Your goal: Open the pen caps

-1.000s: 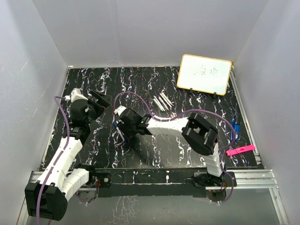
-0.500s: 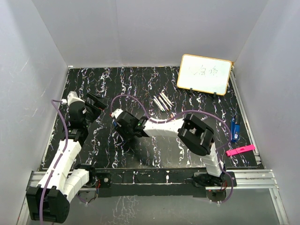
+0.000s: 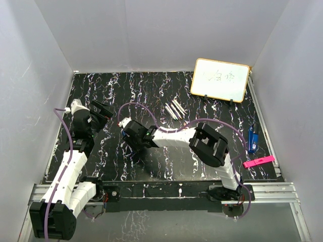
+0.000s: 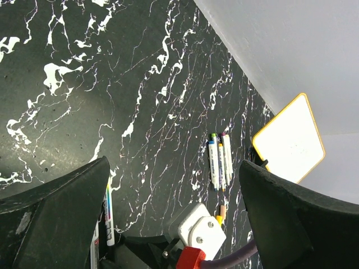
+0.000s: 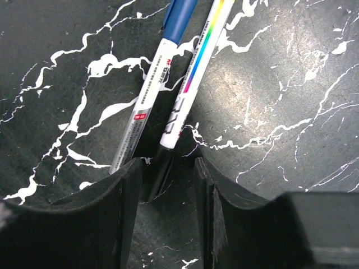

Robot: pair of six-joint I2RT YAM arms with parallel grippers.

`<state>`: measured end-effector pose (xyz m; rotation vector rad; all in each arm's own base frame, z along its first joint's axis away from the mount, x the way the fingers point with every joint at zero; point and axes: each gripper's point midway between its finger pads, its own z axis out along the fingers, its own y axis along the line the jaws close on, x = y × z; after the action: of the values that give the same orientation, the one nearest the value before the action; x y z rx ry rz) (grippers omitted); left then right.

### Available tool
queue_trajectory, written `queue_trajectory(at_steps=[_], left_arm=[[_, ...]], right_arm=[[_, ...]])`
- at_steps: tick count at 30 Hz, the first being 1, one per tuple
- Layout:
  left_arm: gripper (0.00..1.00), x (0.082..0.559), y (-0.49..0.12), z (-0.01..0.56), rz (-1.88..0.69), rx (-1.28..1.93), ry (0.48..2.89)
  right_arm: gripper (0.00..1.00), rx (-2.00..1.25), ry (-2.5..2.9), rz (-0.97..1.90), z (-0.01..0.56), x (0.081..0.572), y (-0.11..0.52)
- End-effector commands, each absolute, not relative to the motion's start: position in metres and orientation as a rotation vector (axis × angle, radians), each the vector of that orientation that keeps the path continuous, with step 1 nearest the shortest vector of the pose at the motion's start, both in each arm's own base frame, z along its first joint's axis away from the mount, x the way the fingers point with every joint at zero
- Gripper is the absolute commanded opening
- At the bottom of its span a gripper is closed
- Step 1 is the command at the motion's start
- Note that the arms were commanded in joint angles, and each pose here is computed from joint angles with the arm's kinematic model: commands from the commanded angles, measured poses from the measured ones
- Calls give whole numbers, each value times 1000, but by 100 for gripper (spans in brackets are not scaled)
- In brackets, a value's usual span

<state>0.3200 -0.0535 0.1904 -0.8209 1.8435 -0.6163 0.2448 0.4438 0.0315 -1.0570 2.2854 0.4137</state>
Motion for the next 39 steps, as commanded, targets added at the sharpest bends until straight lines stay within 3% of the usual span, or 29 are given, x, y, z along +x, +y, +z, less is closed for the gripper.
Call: queue_trajectory(at_steps=[1,7,18,27,39], left_arm=[[99,318,-52,193,-627,-816,1831],[99,321,-50,194,-626,-818,1831],[99,325,-53,186,-661,-826,1834],[99,336,-81,201,-814,-646,1848],[98,352,-152,168,-1130,-439,2022]], right_arm=[[39,-1034,2258,390,41,253,452],[33,-1040,2277,341,35,251,444],[13,-994,2302,223,29,257,427],[4,-807,2308,180,44,279,411],[2,-719,2186,321,110,300,386]])
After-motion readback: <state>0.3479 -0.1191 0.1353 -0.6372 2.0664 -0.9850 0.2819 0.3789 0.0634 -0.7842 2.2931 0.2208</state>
